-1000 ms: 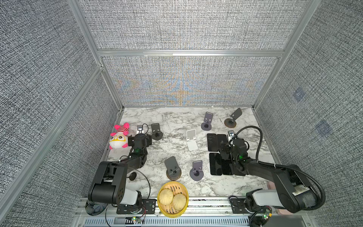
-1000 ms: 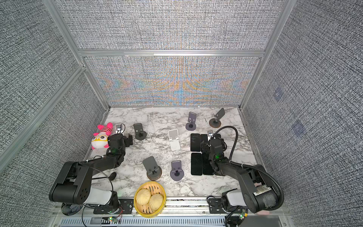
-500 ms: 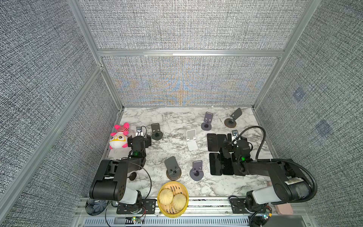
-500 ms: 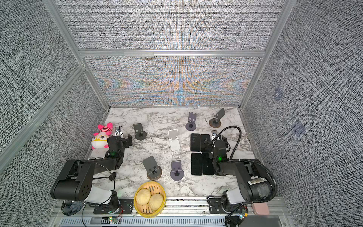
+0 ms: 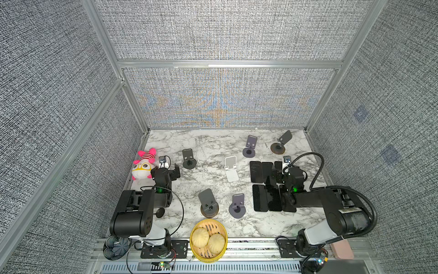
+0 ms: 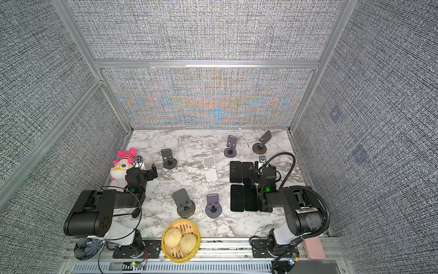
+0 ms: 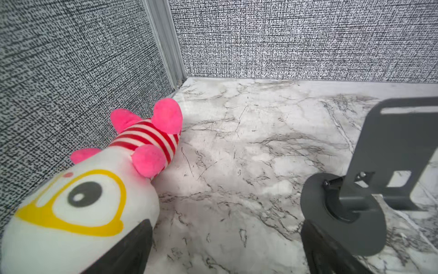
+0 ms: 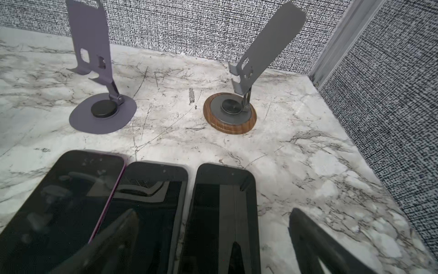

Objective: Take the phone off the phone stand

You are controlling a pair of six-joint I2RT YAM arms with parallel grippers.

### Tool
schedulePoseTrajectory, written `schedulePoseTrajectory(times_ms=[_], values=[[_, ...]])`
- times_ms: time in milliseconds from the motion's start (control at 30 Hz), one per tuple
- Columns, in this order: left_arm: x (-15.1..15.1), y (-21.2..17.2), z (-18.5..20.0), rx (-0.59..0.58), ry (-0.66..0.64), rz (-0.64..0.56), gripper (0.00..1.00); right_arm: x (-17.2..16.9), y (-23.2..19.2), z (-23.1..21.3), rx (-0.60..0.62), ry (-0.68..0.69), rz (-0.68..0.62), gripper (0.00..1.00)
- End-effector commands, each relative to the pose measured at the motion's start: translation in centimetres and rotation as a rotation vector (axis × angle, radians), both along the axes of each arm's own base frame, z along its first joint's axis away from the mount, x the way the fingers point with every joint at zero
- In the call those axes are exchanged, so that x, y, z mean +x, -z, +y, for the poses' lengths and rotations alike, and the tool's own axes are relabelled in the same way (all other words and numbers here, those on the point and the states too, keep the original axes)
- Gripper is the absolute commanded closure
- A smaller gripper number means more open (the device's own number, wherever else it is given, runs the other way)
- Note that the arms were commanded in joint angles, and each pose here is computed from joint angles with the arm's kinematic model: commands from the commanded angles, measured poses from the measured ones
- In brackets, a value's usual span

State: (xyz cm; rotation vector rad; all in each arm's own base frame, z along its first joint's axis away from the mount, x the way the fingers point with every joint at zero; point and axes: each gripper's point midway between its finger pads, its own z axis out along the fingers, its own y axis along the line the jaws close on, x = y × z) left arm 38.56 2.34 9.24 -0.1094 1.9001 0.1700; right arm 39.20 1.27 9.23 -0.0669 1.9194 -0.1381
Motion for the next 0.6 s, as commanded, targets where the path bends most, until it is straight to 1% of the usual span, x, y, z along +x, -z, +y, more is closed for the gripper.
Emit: schedulePoseTrajectory(times_ms=[0, 567], values=[[0.39, -1.02, -0.27, -0.013, 0.012, -0.045, 0.02, 0.07, 0.19, 0.22, 0.028, -0.009, 0.021, 0.01], [0.40, -0.90, -0.26, -0.013, 0.013, -0.040, 0.02, 0.32, 0.41, 0.15, 0.041, -0.015, 0.033, 0.01]])
